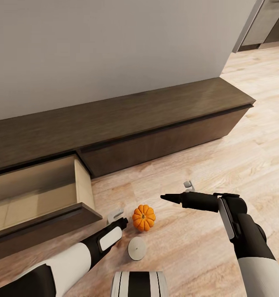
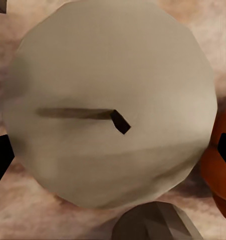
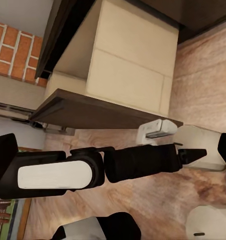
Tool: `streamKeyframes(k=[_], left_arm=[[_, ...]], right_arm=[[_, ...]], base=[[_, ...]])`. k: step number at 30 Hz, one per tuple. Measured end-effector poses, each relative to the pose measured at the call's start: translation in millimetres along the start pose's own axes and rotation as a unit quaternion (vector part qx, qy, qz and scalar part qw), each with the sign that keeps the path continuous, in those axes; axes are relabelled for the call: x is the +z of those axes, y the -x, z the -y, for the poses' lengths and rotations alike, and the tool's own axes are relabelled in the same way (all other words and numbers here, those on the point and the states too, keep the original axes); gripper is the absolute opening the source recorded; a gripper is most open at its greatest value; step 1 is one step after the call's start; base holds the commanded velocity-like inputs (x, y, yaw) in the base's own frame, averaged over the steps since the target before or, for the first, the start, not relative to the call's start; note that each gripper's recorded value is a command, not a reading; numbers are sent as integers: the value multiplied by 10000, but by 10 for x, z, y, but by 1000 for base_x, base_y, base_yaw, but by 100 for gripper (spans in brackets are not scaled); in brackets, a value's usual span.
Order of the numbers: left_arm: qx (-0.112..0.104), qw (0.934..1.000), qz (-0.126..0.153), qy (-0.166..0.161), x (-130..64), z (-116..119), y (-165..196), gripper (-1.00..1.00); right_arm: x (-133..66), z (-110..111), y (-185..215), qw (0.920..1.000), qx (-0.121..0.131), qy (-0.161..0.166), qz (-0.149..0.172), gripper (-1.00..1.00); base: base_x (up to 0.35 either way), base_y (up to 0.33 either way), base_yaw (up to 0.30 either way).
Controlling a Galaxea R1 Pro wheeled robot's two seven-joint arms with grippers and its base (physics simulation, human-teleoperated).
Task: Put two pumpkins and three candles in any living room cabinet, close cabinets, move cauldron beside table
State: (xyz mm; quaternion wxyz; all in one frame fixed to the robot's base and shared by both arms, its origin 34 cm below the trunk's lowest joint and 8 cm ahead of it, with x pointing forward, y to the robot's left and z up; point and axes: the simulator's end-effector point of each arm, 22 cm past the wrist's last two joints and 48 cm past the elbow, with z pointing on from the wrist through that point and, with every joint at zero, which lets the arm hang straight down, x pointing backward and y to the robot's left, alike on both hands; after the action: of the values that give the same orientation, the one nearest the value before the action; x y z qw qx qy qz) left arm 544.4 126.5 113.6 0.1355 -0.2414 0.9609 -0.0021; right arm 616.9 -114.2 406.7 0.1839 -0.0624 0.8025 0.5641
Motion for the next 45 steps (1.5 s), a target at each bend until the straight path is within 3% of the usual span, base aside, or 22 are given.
streamKeyframes(k=[45], left_arm=[[-24, 9999, 110, -4, 8, 10, 180, 100]], right_arm=[[11, 9, -13, 10000, -2, -24, -21, 100]], base=[[0, 0, 0]])
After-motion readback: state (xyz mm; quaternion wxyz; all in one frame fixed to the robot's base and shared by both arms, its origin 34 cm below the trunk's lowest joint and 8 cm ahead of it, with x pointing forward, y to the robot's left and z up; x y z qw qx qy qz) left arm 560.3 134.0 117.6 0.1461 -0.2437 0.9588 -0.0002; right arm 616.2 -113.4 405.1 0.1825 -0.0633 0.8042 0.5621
